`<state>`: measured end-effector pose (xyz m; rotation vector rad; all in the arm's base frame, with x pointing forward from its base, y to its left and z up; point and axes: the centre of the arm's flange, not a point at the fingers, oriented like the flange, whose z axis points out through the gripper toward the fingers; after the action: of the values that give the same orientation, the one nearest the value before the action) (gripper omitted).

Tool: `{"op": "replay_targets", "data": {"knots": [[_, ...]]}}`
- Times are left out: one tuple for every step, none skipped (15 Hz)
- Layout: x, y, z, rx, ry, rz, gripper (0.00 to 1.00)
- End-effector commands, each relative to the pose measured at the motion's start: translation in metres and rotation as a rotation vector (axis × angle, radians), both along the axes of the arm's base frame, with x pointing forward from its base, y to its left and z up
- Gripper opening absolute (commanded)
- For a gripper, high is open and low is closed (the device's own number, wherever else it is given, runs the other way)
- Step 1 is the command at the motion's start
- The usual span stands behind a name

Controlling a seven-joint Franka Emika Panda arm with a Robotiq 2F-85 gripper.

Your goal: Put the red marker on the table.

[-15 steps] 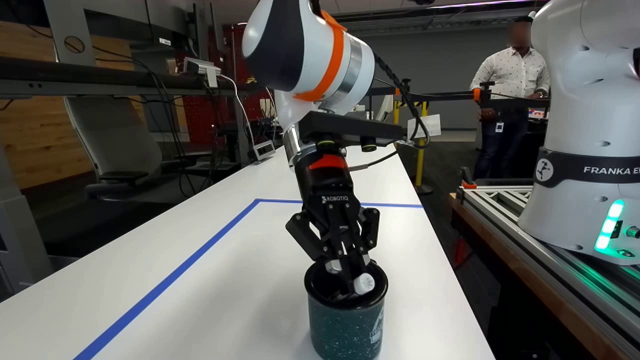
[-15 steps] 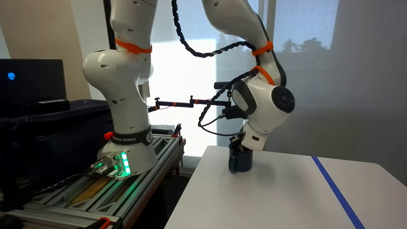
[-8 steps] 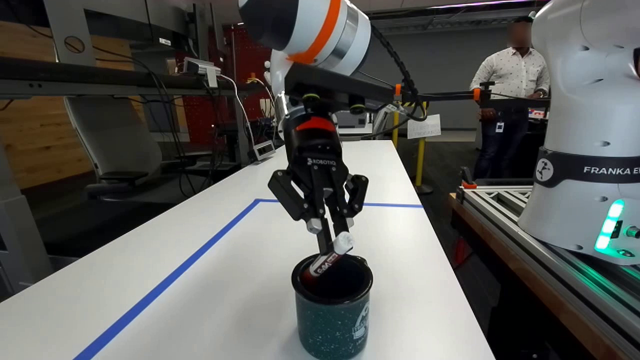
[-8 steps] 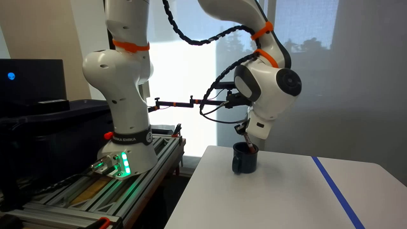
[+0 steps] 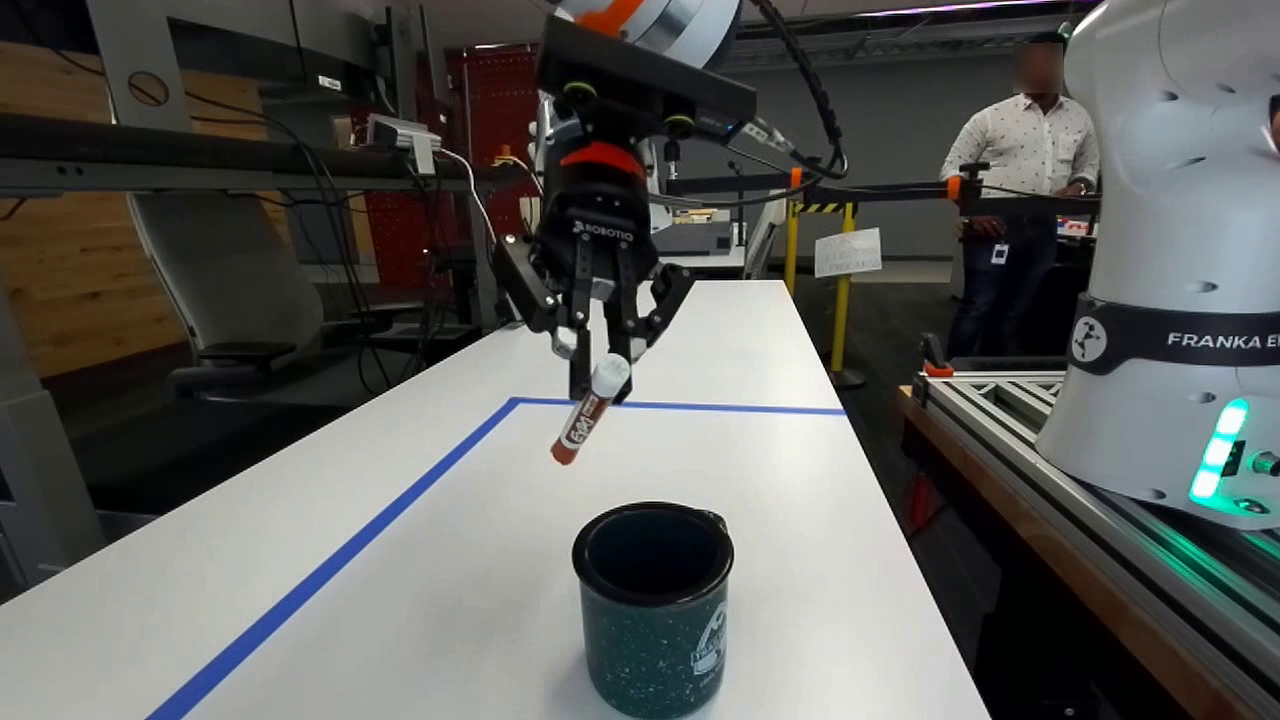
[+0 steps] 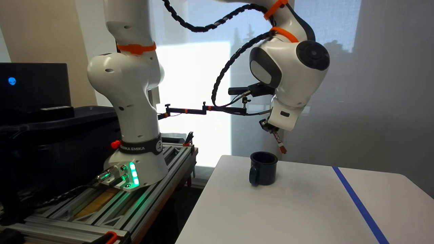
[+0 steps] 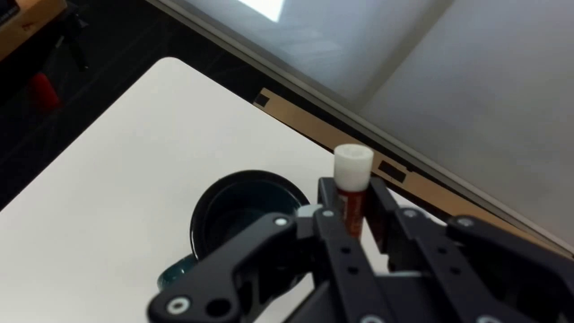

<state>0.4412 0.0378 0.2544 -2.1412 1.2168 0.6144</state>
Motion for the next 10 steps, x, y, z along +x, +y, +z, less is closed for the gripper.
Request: {"op": "replay_targets", "data": {"knots": [[0.001, -0.028, 0.014, -0.049, -0.03, -0.107, 0.05], [0.004, -0.037, 0.012, -0.065, -0.038, -0.136, 0.05], [0.005, -0.046, 0.009, -0.083, -0.045, -0.161, 0.05], [0.007, -0.055, 0.005, -0.1, -0.053, -0.19, 0.05], [0.008, -0.061, 0.002, -0.111, -0.055, -0.212, 0.05], [0.009, -0.068, -0.003, -0.131, -0.059, -0.231, 0.05], [0.009, -0.073, -0.008, -0.151, -0.06, -0.247, 0.05], [0.01, -0.077, -0.014, -0.172, -0.061, -0.262, 0.05], [0.011, -0.08, -0.02, -0.191, -0.057, -0.276, 0.05], [0.011, -0.084, -0.028, -0.207, -0.051, -0.288, 0.05]]}}
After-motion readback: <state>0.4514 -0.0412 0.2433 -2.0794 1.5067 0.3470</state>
